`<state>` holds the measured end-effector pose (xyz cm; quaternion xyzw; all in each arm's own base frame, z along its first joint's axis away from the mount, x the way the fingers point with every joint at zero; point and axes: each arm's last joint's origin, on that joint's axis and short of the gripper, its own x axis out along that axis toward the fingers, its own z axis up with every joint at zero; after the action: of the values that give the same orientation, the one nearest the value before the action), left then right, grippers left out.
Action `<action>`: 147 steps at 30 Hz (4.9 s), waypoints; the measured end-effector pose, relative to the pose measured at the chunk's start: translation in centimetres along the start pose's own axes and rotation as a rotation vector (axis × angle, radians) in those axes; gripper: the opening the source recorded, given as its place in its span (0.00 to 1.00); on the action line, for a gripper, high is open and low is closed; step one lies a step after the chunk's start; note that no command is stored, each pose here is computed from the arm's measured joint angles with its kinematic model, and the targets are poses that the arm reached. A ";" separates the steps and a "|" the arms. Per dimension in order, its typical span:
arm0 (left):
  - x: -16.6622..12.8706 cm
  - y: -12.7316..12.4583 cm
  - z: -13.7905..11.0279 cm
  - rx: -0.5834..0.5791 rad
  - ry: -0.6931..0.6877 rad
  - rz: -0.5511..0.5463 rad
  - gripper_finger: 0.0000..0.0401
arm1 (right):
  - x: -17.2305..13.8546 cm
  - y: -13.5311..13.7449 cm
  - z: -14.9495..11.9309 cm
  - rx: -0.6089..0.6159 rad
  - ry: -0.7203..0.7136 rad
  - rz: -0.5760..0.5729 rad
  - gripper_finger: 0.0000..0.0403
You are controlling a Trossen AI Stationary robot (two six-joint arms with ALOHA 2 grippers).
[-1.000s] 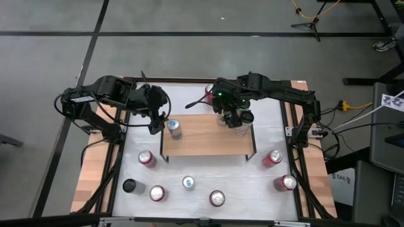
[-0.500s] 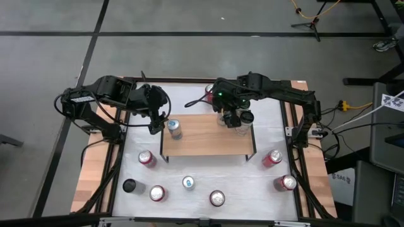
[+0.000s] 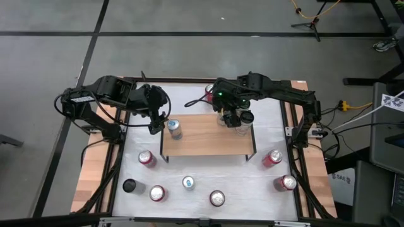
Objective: Place canned beverage on shelf
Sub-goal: Adjust the right blue soda can on the shelf
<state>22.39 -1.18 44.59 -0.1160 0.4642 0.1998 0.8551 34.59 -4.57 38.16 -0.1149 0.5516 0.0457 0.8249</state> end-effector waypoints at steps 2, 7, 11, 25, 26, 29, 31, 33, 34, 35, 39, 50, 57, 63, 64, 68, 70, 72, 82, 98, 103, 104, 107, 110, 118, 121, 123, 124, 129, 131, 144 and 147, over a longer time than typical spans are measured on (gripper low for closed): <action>0.0 0.0 0.0 0.000 0.000 0.000 0.74 | 0.0 0.0 0.0 0.000 0.000 0.000 0.95; 0.0 0.0 0.0 0.001 0.000 0.000 0.74 | -0.7 0.0 0.0 0.000 -0.004 -0.002 0.95; 0.0 0.0 0.0 0.000 0.000 0.000 0.74 | -2.2 0.0 0.2 0.010 -0.042 -0.015 0.95; 0.0 0.0 0.0 0.000 0.000 0.000 0.74 | -4.2 0.2 -0.4 0.029 -0.021 0.005 0.95; 0.0 0.0 0.0 0.000 -0.001 0.000 0.74 | -4.2 0.2 -0.4 0.029 -0.022 0.005 0.95; 0.0 0.0 0.0 0.000 0.000 0.000 0.74 | -4.2 0.2 -0.4 0.029 -0.026 0.004 0.95; 0.0 0.0 0.0 0.000 -0.001 0.000 0.74 | -4.2 0.2 -0.4 0.029 -0.026 0.004 0.95; 0.0 0.0 0.0 0.000 -0.001 0.000 0.74 | -4.2 0.2 -0.3 0.028 -0.026 0.004 0.95; 0.0 0.0 0.0 0.000 -0.001 -0.001 0.74 | -4.2 0.2 -0.3 0.027 -0.026 0.006 0.95; 0.0 0.0 0.0 0.000 -0.001 0.000 0.74 | -4.2 0.2 -0.3 0.027 -0.026 0.007 0.95; 0.0 0.0 0.0 0.000 -0.001 0.000 0.74 | -4.2 0.2 -0.3 0.026 -0.027 0.009 0.95; 0.0 0.0 0.0 0.000 -0.001 0.000 0.74 | -2.3 0.0 0.3 0.025 0.021 0.029 0.95; 0.0 0.0 0.0 -0.001 -0.004 -0.002 0.74 | -1.5 0.1 0.5 0.013 0.057 0.035 0.95; 0.0 0.0 0.1 -0.002 -0.007 -0.004 0.74 | -1.2 0.1 0.5 0.017 0.063 0.035 0.93; 0.0 0.0 0.1 -0.002 -0.007 -0.004 0.74 | -1.2 0.1 0.5 0.017 0.063 0.035 0.91; 0.0 0.0 0.1 -0.002 -0.007 -0.004 0.74 | -1.2 0.1 0.5 0.018 0.063 0.035 0.82; 0.0 0.0 0.1 -0.002 -0.007 -0.004 0.74 | -1.2 0.1 0.5 0.019 0.063 0.035 0.77; 0.0 0.0 0.1 -0.002 -0.007 -0.004 0.74 | -1.2 0.1 0.5 0.020 0.063 0.035 0.71; 0.0 0.0 0.1 -0.002 -0.006 -0.004 0.74 | -1.2 0.1 0.6 0.186 0.063 0.022 0.58; 0.0 0.0 0.1 -0.002 -0.006 -0.004 0.74 | -1.2 -0.1 0.5 0.535 0.072 -0.042 0.61; 0.0 0.0 0.1 -0.002 -0.006 -0.003 0.74 | -1.2 -0.1 0.5 0.587 0.072 -0.056 0.61; 0.0 0.0 0.1 -0.002 -0.006 -0.004 0.74 | -1.2 -0.1 0.5 0.590 0.072 -0.056 0.61; 0.0 0.0 0.1 -0.002 -0.006 -0.003 0.74 | -1.2 -0.1 0.5 0.592 0.073 -0.056 0.61; 0.0 0.0 0.1 -0.002 -0.006 -0.003 0.74 | -1.3 -0.1 0.5 0.593 0.073 -0.055 0.61; 0.0 0.0 0.1 -0.002 -0.006 -0.003 0.74 | -1.3 0.0 0.3 0.592 0.090 -0.054 0.61; 0.0 0.0 0.1 -0.001 -0.006 -0.003 0.74 | -1.5 0.0 0.3 0.592 0.090 -0.053 0.60; 0.0 0.0 0.1 -0.002 -0.006 -0.003 0.74 | -1.8 0.0 0.3 0.593 0.085 -0.050 0.60; 0.0 0.0 0.1 -0.002 -0.006 -0.003 0.74 | -2.0 0.0 0.4 0.594 0.074 -0.050 0.60; 0.0 0.0 0.1 -0.002 -0.006 -0.003 0.74 | -2.9 -0.1 0.6 0.595 0.032 -0.055 0.60; 0.0 0.0 0.1 -0.002 -0.006 -0.003 0.74 | -2.9 -0.1 0.6 0.595 0.030 -0.055 0.60; 0.0 0.0 0.1 -0.001 -0.006 -0.003 0.74 | -2.8 -0.2 0.6 0.642 0.031 -0.085 0.60; 0.0 0.0 0.1 -0.002 -0.006 -0.003 0.74 | -2.8 -0.2 0.6 0.642 0.031 -0.085 0.60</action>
<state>22.43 -1.19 44.63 -0.1168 0.4611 0.1992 0.8568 34.04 -4.49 41.01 0.1278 0.5450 -0.1669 0.8117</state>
